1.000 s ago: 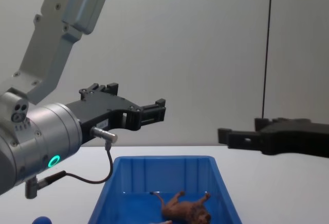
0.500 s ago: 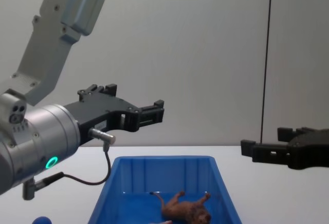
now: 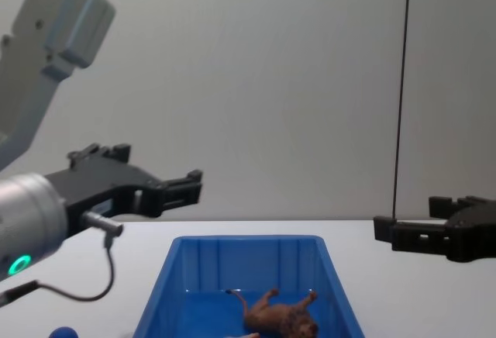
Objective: Pick up the two dolls from the table and place them into the box.
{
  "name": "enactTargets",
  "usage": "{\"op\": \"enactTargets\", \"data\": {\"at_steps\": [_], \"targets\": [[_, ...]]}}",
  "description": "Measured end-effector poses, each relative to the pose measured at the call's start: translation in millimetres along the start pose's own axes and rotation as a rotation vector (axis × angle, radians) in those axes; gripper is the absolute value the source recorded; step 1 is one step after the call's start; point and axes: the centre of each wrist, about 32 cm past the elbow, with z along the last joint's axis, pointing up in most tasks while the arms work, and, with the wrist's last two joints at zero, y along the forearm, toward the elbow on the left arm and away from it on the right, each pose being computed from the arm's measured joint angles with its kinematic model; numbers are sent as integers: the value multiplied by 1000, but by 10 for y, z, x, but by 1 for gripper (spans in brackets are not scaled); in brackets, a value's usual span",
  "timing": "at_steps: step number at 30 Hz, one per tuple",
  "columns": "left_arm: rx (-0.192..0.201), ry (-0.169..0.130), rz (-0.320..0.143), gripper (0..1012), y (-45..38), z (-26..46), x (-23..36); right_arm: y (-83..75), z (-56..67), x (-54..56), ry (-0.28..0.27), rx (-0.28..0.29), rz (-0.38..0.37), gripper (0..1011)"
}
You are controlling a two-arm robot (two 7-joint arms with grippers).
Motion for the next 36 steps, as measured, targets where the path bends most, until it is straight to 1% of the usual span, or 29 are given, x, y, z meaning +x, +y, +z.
{"op": "enactTargets", "data": {"at_steps": [4, 5, 9, 12, 16, 17, 22, 24, 28, 31, 36], "targets": [[31, 1, 22, 1002, 87, -30, 30, -8, -3, 2, -1, -1, -1, 1001], [47, 3, 32, 1002, 124, -50, 41, -11, -4, 3, -1, -1, -1, 1001], [72, 9, 48, 1002, 182, -79, 51, -15, -7, 4, -2, -1, -2, 1001], [106, 19, 66, 1002, 263, -134, 60, -18, -8, 4, -2, -1, -2, 1001], [137, 30, 80, 1002, 333, -188, 60, -22, -9, 6, -2, -1, -3, 1001], [150, 36, 85, 1002, 364, -215, 56, -23, -10, 6, -2, -1, -3, 1001], [176, 46, 95, 1002, 425, -261, 54, -25, -9, 6, -2, -1, -3, 1001], [197, 55, 99, 1002, 476, -299, 48, -25, -10, 7, -2, -1, -3, 1001], [215, 64, 103, 1002, 524, -330, 44, -27, -11, 7, -2, -1, -4, 1001], [238, 76, 106, 1002, 581, -372, 38, -27, -12, 7, -2, -1, -4, 1001], [259, 92, 108, 1002, 636, -418, 29, -29, -13, 8, -3, -2, -3, 1001]]}}
